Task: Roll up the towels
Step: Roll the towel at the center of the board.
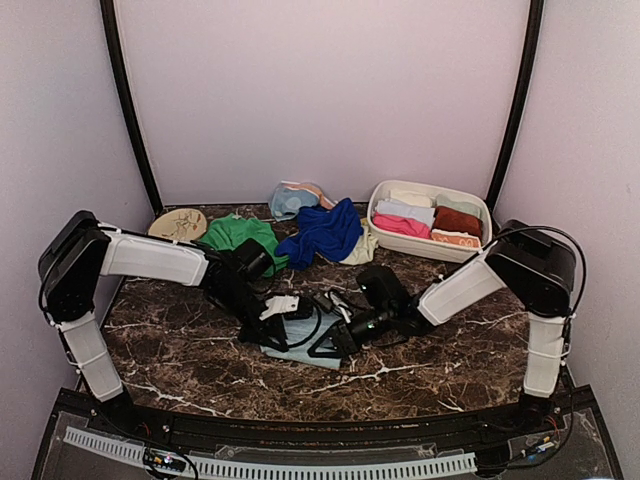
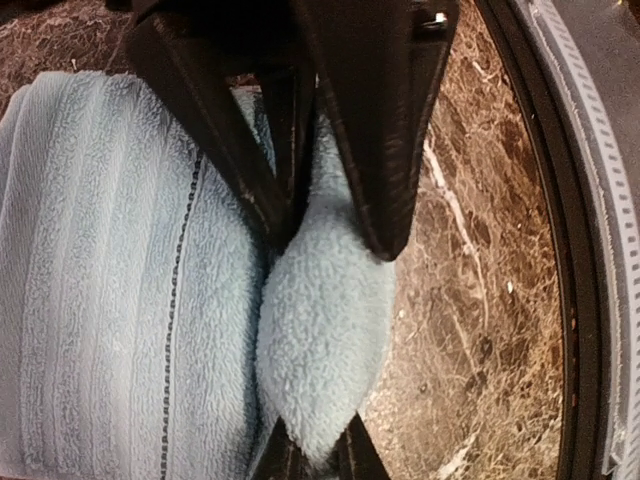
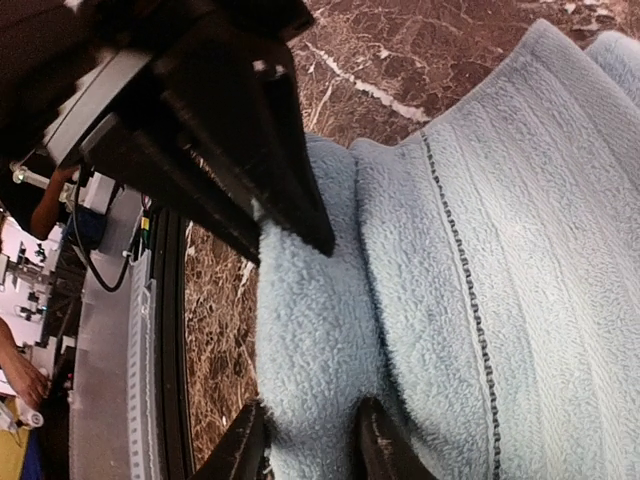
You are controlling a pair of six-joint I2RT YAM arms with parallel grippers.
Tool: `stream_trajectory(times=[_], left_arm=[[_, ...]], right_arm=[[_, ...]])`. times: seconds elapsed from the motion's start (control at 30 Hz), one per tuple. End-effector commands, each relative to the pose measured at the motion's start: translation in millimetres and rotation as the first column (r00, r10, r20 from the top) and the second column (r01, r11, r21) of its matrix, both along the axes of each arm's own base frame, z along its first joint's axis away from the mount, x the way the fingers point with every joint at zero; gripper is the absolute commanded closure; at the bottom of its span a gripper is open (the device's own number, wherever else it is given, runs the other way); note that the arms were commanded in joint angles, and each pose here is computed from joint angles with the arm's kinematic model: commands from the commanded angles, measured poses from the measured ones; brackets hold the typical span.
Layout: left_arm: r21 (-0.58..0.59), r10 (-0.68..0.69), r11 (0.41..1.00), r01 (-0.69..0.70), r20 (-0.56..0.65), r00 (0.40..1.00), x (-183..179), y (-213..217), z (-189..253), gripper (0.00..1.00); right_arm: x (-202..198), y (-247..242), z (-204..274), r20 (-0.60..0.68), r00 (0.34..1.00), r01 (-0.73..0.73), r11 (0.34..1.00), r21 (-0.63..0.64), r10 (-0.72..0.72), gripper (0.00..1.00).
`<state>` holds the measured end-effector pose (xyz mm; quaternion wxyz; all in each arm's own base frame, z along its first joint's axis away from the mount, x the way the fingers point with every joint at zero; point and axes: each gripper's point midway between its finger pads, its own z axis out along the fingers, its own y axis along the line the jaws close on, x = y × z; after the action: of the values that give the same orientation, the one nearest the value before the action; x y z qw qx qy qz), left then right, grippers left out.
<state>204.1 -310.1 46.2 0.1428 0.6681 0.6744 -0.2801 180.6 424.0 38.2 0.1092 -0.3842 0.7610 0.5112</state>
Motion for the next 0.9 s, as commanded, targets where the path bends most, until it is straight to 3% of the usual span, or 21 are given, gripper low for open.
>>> stream_trajectory(times=[0.0, 0.03, 0.07, 0.1, 0.27, 0.33, 0.4, 0.47, 0.5, 0.53, 0.67, 0.77, 0.87], left_arm=[[0.037, 0.056, 0.998, -0.049, -0.227, 0.972, -14, 6, -7, 0.98], [0.041, 0.061, 0.998, -0.052, -0.263, 0.963, -17, 7, -8, 0.98], [0.053, 0.072, 0.997, -0.059, -0.295, 0.953, -18, 9, -9, 0.99], [0.052, 0.077, 0.997, -0.063, -0.332, 0.940, -21, 9, -9, 1.00], [0.089, 0.106, 0.993, -0.076, -0.410, 0.906, -26, 12, -13, 1.00], [0.109, 0.124, 0.990, -0.084, -0.440, 0.889, -25, 13, -15, 1.00], [0.135, 0.140, 0.987, -0.086, -0.463, 0.875, -25, 15, -17, 1.00], [0.155, 0.150, 0.984, -0.086, -0.474, 0.867, -25, 16, -21, 1.00], [0.168, 0.156, 0.982, -0.085, -0.475, 0.866, -25, 16, -24, 1.00], [0.185, 0.168, 0.979, -0.089, -0.470, 0.866, -22, 17, -28, 1.00], [0.226, 0.201, 0.969, -0.102, -0.475, 0.857, -17, 17, -37, 1.00], [0.285, 0.239, 0.952, -0.113, -0.460, 0.855, -11, 20, -51, 1.00], [0.341, 0.272, 0.931, -0.128, -0.418, 0.867, -2, 24, -64, 1.00]], right_arm=[[0, -40, -39, 0.045, 0.991, 0.133, 0.972, -0.193, -0.127, 0.58], [4, -42, -32, 0.088, 0.986, 0.153, 0.973, -0.174, -0.139, 0.42], [8, -44, -22, 0.134, 0.979, 0.173, 0.973, -0.149, -0.154, 0.08], [12, -46, -13, 0.181, 0.969, 0.192, 0.973, -0.126, -0.167, 0.01], [38, -69, 19, 0.402, 0.874, 0.334, 0.938, -0.092, -0.271, 0.00], [55, -85, 52, 0.523, 0.764, 0.449, 0.894, -0.010, -0.378, 0.00], [71, -114, 81, 0.608, 0.610, 0.580, 0.809, 0.095, -0.508, 0.00], [87, -142, 111, 0.582, 0.465, 0.710, 0.674, 0.206, -0.667, 0.00], [89, -152, 123, 0.551, 0.418, 0.737, 0.624, 0.258, -0.722, 0.00], [88, -155, 129, 0.540, 0.408, 0.734, 0.616, 0.286, -0.736, 0.00], [74, -138, 126, 0.669, 0.459, 0.610, 0.755, 0.241, -0.584, 0.00], [47, -119, 115, 0.861, 0.365, 0.491, 0.859, 0.146, -0.355, 0.00], [15, -94, 98, 0.952, 0.279, 0.348, 0.937, 0.019, -0.123, 0.02]])
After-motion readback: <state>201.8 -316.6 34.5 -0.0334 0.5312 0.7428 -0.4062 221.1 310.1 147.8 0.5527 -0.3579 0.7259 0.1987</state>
